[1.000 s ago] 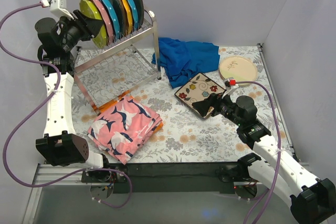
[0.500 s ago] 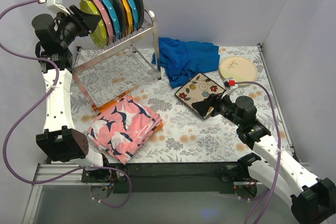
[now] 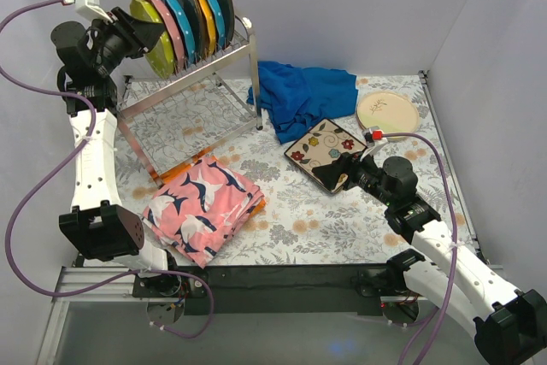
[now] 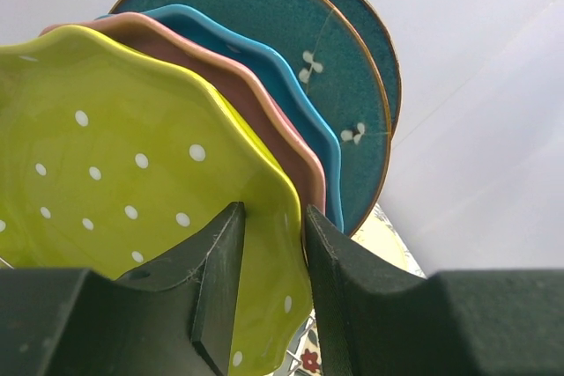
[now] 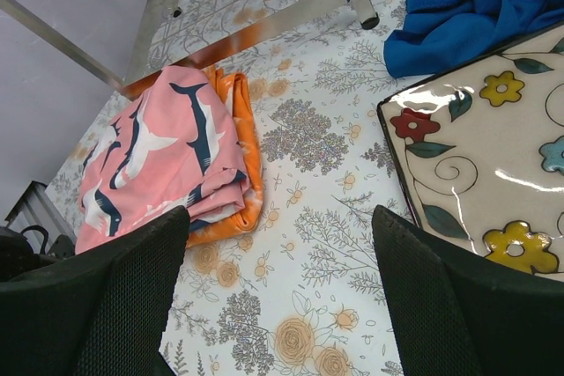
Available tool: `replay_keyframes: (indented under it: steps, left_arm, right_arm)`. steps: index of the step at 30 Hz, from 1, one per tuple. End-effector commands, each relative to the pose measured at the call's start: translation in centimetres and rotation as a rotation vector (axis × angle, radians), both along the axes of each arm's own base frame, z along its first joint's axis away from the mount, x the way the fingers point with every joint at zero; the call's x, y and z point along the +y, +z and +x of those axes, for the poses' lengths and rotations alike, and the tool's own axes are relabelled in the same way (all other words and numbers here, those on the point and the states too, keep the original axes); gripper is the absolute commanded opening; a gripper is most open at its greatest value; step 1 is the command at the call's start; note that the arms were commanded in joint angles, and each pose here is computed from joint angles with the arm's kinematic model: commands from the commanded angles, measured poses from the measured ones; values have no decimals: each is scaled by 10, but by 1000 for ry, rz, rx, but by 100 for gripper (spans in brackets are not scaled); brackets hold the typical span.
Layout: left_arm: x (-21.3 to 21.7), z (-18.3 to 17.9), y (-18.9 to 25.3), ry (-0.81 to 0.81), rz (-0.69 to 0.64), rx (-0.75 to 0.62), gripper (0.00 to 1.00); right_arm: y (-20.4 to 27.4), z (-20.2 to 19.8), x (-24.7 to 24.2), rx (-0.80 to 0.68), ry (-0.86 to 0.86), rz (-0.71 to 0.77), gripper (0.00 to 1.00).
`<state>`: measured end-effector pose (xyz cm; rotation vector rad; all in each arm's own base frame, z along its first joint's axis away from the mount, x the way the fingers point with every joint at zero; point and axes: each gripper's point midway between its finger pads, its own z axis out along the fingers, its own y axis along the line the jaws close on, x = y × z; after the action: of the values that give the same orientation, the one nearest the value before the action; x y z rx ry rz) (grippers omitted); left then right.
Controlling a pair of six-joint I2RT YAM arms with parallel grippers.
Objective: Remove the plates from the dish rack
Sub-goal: Unload the plate from the dish rack.
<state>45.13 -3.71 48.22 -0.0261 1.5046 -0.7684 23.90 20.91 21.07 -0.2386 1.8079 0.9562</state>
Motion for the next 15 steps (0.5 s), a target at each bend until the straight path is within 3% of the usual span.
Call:
replay_keyframes:
  steps: [1, 6, 7, 8, 15]
  left_arm:
    - [-4, -5, 13, -36, -18, -28, 29]
    - [-8, -7, 11, -63, -38, -18, 26]
    - [-10, -8, 10, -78, -47, -11, 21]
    - [-11, -9, 11, -84, -52, -12, 0]
    - [-10, -20, 28, -60, -48, -55, 0]
  right_arm:
    - [18, 3, 1, -79, -5, 20, 88]
    - [21, 2, 0, -89, -4, 20, 88]
    - [22, 2, 0, -93, -7, 22, 88]
    - [21, 2, 0, -91, -10, 20, 88]
    - [20, 3, 1, -89, -5, 16, 88]
